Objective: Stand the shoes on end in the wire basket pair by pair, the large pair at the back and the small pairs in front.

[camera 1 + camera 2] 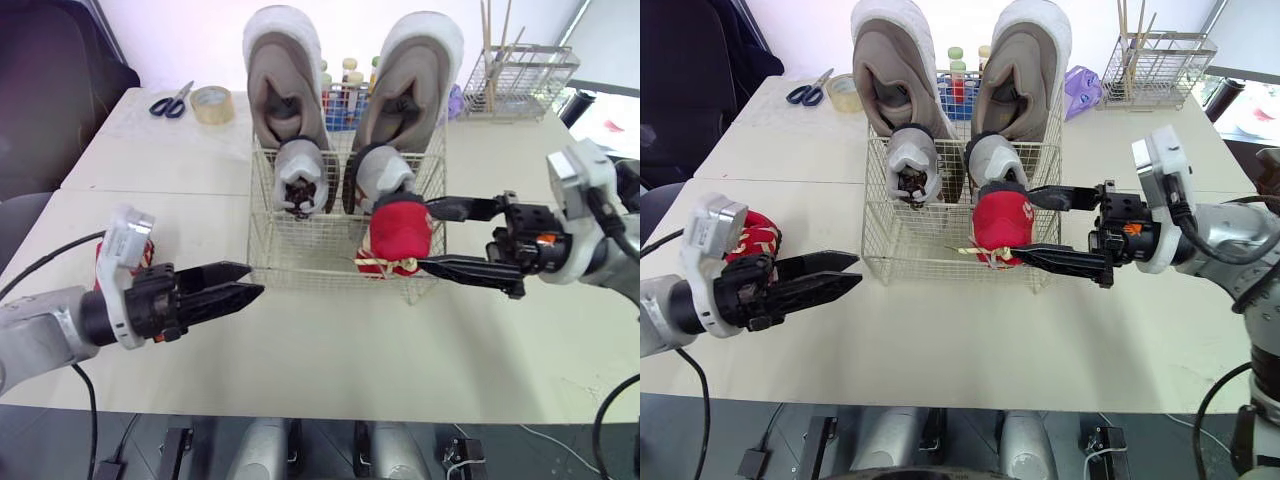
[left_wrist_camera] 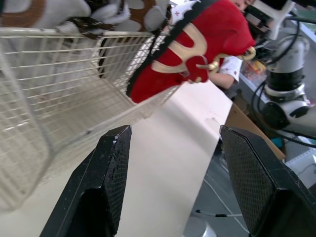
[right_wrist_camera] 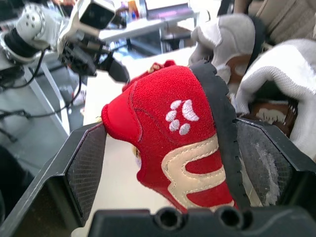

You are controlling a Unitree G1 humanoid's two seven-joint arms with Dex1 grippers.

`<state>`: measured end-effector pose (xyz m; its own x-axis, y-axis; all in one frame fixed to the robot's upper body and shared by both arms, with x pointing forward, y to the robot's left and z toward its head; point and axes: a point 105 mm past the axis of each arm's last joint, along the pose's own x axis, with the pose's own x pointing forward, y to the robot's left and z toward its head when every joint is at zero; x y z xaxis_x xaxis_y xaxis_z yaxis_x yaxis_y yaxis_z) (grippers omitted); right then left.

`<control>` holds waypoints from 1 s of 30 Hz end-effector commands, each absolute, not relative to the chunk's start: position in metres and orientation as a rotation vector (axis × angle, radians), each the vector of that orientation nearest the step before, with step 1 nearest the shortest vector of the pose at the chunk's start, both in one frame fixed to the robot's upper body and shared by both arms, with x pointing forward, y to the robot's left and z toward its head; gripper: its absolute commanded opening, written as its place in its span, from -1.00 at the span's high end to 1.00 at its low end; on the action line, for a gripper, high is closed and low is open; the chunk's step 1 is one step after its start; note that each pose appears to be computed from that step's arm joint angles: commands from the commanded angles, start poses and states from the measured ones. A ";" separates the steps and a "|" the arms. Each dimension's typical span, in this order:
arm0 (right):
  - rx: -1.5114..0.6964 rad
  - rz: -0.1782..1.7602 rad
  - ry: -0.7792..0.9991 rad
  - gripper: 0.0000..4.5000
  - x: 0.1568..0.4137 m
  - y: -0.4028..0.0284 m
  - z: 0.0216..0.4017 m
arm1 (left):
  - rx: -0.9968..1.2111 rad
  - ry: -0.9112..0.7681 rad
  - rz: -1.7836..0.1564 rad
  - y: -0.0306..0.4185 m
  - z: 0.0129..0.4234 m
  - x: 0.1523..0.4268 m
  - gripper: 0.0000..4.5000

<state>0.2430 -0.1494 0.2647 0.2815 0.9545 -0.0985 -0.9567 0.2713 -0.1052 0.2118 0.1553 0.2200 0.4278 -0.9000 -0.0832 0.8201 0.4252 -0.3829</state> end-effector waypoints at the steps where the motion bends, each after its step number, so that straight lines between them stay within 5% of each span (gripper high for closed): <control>1: -0.192 1.267 -0.059 -0.91 0.247 -0.152 0.277 | -0.281 0.267 -1.095 0.158 0.224 0.215 -0.32; 19: -0.308 1.227 0.039 -0.97 0.268 -0.160 0.245 | -0.290 0.254 -1.076 0.153 0.221 0.213 -0.32; 30: -0.248 1.190 0.023 -0.97 0.256 -0.183 0.271 | -0.294 0.260 -1.052 0.158 0.221 0.218 -0.32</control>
